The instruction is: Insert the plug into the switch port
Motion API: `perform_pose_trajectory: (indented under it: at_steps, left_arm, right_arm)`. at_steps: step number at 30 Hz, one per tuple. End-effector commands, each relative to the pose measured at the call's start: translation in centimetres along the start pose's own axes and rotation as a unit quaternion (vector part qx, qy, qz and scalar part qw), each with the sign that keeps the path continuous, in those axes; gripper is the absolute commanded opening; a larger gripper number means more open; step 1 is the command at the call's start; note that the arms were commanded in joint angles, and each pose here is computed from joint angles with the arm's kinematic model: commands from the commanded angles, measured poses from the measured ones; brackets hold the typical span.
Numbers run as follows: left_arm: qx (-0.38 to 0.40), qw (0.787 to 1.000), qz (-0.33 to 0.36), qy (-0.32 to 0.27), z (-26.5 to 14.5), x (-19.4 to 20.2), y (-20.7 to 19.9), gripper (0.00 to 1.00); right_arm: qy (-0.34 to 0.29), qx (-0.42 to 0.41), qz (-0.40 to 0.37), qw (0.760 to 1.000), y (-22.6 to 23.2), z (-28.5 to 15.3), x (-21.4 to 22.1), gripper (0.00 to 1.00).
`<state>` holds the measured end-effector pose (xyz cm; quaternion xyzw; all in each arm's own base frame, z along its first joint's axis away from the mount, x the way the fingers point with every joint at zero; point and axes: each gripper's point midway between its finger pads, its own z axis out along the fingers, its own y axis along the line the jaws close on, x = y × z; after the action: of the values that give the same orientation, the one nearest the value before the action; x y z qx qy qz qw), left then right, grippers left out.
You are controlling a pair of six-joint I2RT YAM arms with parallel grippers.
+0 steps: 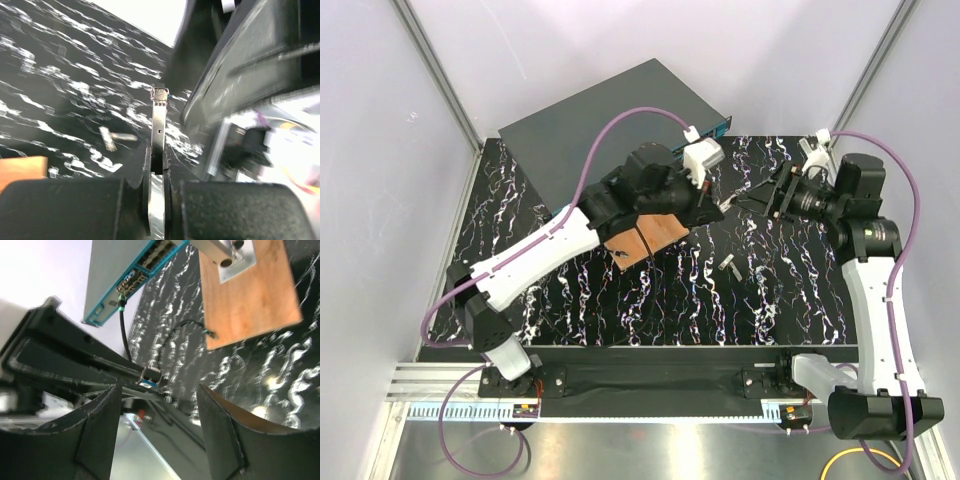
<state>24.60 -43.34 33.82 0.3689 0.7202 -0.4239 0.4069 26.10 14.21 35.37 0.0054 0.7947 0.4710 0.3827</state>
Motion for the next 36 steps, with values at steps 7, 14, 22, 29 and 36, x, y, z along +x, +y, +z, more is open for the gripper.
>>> perform_pose_trajectory:
  at_steps: [7, 14, 22, 29, 36]
  left_arm:
    - [0.235, 0.967, -0.093, -0.003, -7.8, -0.9, -7.7, 0.0]
    - [0.273, 0.94, -0.199, 0.051, -8.2, 1.9, -8.8, 0.0]
    - [0.276, 0.924, -0.25, 0.081, -7.1, 4.3, -8.3, 0.0]
    - [0.289, 0.918, -0.252, 0.102, -6.2, 5.1, -9.2, 0.0]
    - [0.303, 0.909, -0.256, 0.13, -5.9, 6.3, -9.9, 0.0]
  right_arm:
    - [0.041, -0.082, -0.338, 0.937, 3.9, -3.1, 0.7, 0.75]
    - [0.034, -0.155, -0.564, 0.811, 5.0, -5.0, 3.8, 0.72]
    - [0.054, -0.239, -0.716, 0.654, 4.6, -6.1, 9.0, 0.6]
    - [0.086, -0.269, -0.748, 0.601, 3.2, -5.4, 10.4, 0.55]
    - [0.117, -0.292, -0.762, 0.566, 2.5, -5.4, 11.6, 0.53]
